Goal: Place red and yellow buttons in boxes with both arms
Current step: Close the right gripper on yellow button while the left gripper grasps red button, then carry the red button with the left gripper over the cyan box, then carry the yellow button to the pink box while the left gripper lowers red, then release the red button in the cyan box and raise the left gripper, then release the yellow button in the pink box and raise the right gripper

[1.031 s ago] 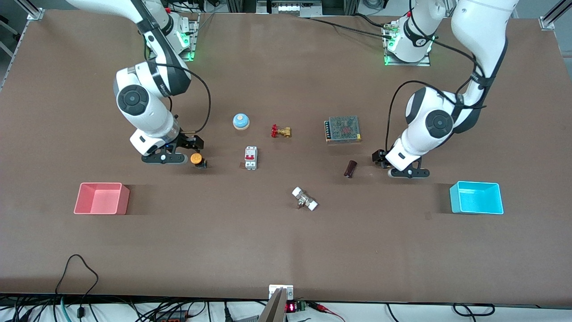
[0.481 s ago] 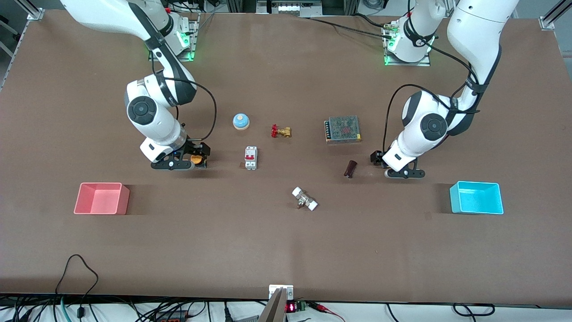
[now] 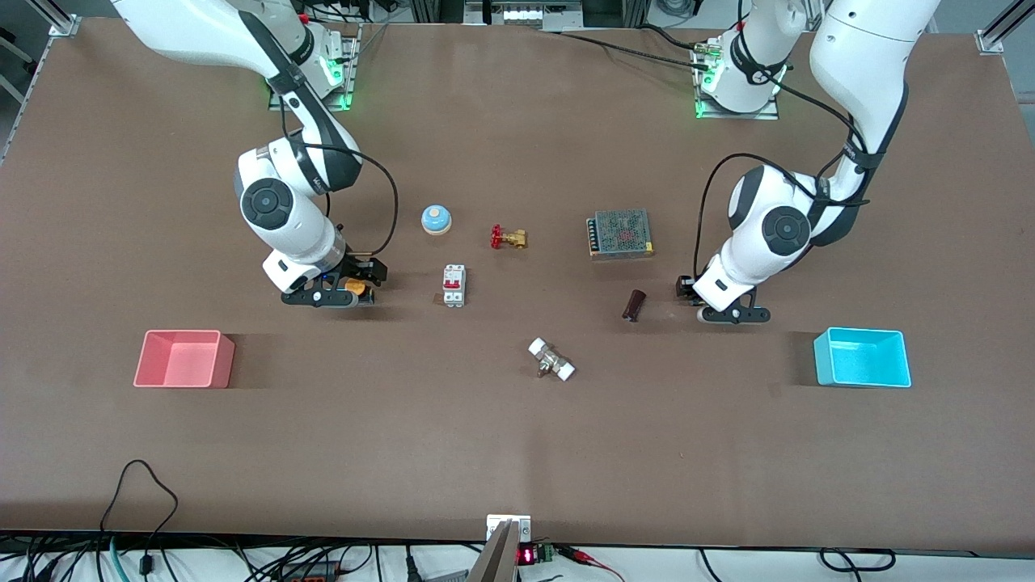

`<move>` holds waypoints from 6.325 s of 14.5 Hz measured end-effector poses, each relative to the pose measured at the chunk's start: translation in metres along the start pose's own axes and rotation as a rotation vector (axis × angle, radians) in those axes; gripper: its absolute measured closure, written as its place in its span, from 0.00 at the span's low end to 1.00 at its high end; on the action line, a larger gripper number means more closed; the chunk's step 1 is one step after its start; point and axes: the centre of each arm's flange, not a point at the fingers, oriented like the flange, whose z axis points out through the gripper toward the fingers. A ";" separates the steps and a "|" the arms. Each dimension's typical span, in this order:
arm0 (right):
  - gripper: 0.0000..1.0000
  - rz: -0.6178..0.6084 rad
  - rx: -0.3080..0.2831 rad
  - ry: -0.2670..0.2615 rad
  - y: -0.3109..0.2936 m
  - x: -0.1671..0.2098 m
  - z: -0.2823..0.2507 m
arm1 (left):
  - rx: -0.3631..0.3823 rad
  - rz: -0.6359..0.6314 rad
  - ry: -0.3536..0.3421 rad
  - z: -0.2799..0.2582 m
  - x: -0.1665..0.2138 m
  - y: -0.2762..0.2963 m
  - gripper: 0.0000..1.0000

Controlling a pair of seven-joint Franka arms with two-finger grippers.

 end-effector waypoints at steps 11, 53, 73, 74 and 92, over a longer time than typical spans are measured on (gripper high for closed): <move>0.18 0.001 0.002 -0.003 -0.001 0.001 0.004 | 0.138 0.002 -0.024 -0.166 0.097 -0.090 0.63; 0.64 -0.140 -0.032 -0.018 0.285 0.149 -0.086 | 0.062 0.047 -0.102 -0.093 0.145 -0.262 0.02; 0.57 -0.118 -0.050 -0.009 0.313 0.156 -0.010 | 0.146 0.110 -0.116 -0.395 0.038 -0.049 0.00; 0.52 -0.118 -0.049 -0.011 0.313 0.155 -0.009 | 0.135 0.120 -0.060 -0.403 0.026 -0.056 0.00; 0.00 -0.148 -0.007 -0.025 0.283 0.125 -0.202 | 0.076 0.142 0.014 -0.402 -0.018 -0.084 0.00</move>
